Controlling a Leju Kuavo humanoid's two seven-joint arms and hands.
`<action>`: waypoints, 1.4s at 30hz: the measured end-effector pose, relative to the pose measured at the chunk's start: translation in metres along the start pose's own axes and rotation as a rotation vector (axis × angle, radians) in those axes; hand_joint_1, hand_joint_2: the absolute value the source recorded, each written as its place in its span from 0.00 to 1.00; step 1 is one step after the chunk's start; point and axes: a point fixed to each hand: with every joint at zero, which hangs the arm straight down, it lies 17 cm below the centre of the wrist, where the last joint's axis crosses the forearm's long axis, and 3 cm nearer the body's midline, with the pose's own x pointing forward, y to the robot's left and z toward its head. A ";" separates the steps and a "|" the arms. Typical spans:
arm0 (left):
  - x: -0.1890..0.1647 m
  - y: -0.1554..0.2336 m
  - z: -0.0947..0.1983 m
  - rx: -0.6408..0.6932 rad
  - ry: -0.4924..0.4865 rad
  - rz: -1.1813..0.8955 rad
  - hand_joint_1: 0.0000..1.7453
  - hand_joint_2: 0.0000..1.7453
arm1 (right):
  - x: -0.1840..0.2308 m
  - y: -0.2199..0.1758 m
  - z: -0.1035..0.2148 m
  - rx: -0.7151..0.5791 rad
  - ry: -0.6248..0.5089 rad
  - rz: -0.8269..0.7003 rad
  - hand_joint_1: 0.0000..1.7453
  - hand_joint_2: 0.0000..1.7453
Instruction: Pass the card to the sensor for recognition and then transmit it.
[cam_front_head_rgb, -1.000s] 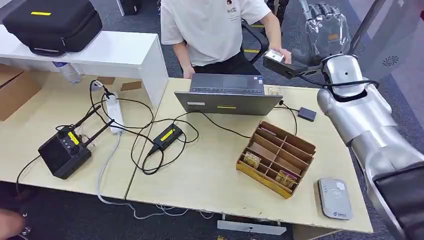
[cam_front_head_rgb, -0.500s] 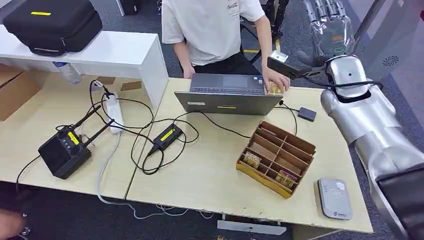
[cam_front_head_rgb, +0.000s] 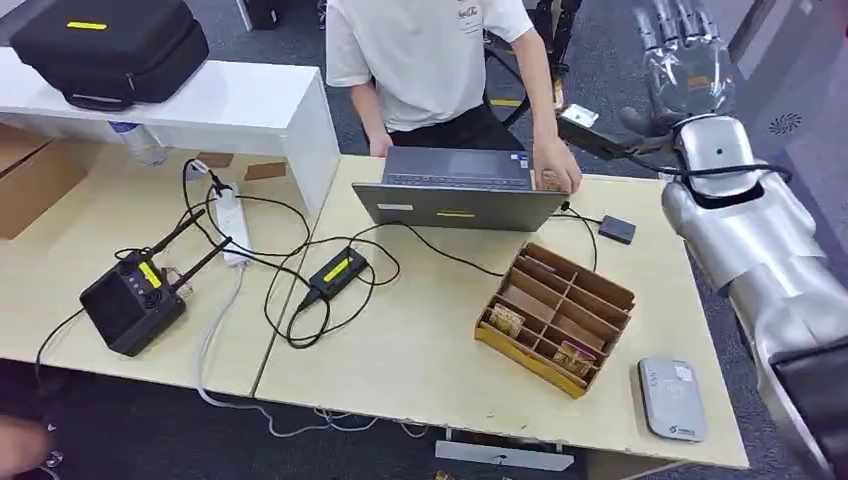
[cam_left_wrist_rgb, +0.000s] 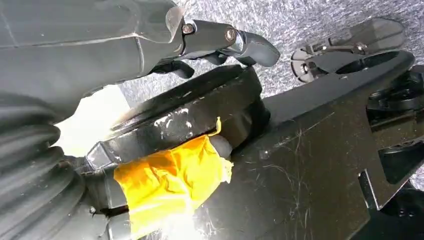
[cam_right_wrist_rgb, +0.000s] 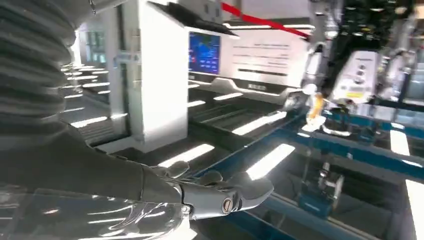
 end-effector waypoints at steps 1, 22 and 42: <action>-0.001 0.000 0.000 -0.001 0.002 0.005 0.00 1.00 | -0.016 0.005 0.003 0.011 0.014 0.027 0.00 1.00; -0.015 -0.002 -0.001 -0.008 0.052 0.103 0.00 1.00 | -0.470 0.045 0.277 0.393 0.646 0.469 0.00 1.00; -0.014 -0.006 0.000 -0.011 0.058 0.131 0.00 1.00 | -0.462 0.119 0.432 0.601 0.712 0.478 0.00 1.00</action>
